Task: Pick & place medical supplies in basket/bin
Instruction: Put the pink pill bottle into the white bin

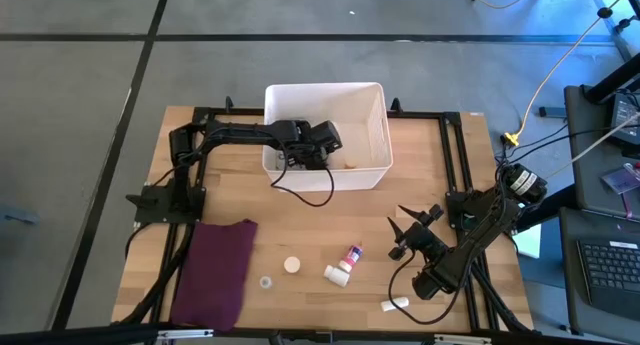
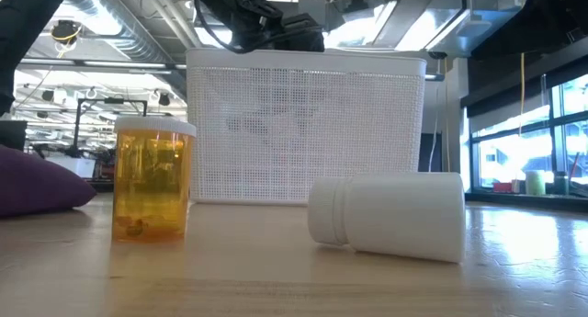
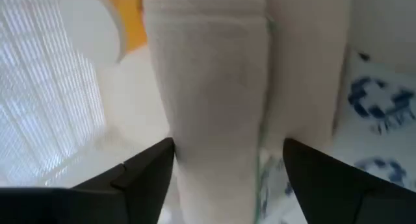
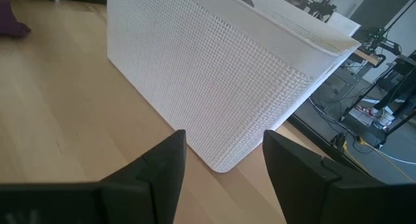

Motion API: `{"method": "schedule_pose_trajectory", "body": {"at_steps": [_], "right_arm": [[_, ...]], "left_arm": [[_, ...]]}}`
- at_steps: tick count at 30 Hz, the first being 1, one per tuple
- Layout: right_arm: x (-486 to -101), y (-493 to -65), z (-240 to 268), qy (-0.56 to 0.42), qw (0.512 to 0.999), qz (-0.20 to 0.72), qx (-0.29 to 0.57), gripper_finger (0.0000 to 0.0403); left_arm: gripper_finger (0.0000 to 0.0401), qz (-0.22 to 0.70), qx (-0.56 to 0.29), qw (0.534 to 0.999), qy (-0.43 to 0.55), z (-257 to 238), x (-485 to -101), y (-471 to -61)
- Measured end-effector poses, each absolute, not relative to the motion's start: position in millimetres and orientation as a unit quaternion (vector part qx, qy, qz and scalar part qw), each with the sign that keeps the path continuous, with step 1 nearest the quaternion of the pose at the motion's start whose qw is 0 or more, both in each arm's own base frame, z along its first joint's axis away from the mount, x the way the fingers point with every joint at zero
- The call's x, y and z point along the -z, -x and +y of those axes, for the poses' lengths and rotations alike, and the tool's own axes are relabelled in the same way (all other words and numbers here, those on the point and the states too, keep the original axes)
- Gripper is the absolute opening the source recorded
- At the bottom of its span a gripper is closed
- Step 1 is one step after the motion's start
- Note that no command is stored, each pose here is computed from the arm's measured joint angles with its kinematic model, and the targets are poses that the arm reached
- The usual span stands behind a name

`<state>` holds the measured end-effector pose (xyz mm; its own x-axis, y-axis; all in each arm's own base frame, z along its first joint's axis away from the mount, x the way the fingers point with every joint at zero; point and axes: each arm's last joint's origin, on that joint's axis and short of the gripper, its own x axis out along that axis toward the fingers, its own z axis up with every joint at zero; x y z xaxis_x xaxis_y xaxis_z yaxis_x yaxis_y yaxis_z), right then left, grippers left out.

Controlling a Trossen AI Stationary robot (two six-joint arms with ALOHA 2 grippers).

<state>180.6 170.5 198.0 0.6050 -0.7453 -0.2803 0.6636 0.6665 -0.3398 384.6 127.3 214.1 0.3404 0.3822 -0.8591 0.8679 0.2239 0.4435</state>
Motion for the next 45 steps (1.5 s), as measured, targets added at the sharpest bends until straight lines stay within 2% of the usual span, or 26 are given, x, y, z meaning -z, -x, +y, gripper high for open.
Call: {"method": "schedule_pose_trajectory", "body": {"at_steps": [5,10,13,18,21,23,26,29,33,39,45], "right_arm": [[-198,-181,170,0.101,0.89,0.202,0.396,0.0207],[-198,-181,170,0.101,0.89,0.203,0.396,0.0207],[-198,-181,170,0.1,0.89,0.204,0.396,0.0207],[-198,-180,170,0.1,0.89,0.204,0.396,0.0207],[-198,-180,170,0.101,0.889,0.204,0.396,0.0207],[-198,-180,170,0.105,0.888,0.205,0.397,0.0207],[-199,-179,169,0.112,0.887,0.208,0.398,0.0207],[-199,-179,169,0.117,0.886,0.209,0.398,0.0207],[-199,-179,169,0.113,0.886,0.208,0.398,0.0207],[-199,-179,169,0.112,0.886,0.208,0.399,0.0207],[-199,-180,169,0.107,0.887,0.206,0.398,0.0207]], "left_arm": [[0.029,0.527,0.202,0.561,-0.606,125,-238,-374],[0.029,0.486,0.157,0.609,-0.607,118,-281,-357],[0.029,0.45,0.12,0.672,-0.576,112,-310,-343],[0.029,0.347,0.085,0.827,-0.434,104,-359,-308],[0.029,0.276,0.125,0.895,-0.327,103,-381,-282],[0.029,0.227,0.175,0.922,-0.259,102,-392,-266],[0.029,0.176,0.249,0.934,-0.184,104,-401,-245],[0.029,0.163,0.275,0.935,-0.152,104,-405,-233],[0.029,0.201,0.214,0.947,-0.132,107,-408,-223],[0.029,0.249,0.039,0.963,-0.099,130,-415,-207],[0.029,0.203,-0.121,0.97,-0.05,169,-417,-178]]}}
